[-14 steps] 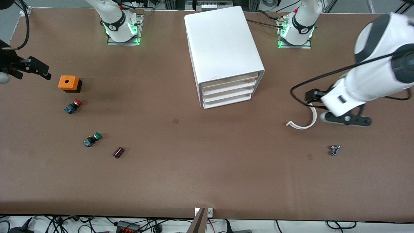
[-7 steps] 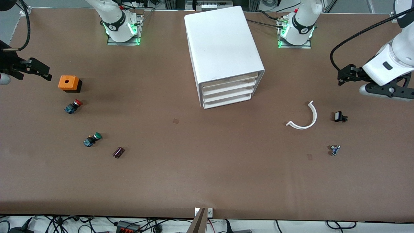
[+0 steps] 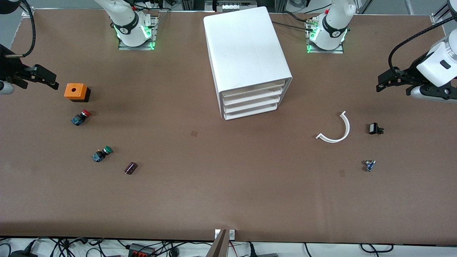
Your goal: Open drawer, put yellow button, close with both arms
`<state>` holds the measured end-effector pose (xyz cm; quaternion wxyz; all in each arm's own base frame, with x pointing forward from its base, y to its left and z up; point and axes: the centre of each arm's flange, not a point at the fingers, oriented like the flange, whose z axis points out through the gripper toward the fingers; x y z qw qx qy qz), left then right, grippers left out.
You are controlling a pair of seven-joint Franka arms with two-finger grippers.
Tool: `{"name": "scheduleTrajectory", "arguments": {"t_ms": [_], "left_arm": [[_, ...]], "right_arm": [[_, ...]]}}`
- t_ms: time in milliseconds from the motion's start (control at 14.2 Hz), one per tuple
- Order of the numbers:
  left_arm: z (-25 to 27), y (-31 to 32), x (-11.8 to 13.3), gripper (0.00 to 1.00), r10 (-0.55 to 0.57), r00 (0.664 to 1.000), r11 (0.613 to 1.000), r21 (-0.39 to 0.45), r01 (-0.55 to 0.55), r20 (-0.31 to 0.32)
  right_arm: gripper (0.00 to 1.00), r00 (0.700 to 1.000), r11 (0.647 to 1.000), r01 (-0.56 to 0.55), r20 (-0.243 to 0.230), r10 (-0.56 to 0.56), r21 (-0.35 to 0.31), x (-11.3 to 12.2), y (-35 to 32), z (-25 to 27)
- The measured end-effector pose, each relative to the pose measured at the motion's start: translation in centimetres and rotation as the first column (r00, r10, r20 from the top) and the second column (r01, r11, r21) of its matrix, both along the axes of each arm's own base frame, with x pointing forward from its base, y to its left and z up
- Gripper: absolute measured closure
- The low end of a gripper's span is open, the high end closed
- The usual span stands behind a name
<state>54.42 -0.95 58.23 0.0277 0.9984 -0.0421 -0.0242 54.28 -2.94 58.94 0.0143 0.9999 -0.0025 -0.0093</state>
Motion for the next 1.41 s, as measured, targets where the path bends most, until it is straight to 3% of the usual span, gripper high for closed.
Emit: {"name": "scheduleTrajectory", "arguments": {"t_ms": [1408], "left_arm": [[1.4, -1.3, -0.3, 0.00, -0.027, 0.999, 1.000, 0.000, 0.027, -0.019]], "right_arm": [[0.00, 1.000, 1.000, -0.001, -0.010, 0.001, 0.000, 0.1, 0.0, -0.6]]}}
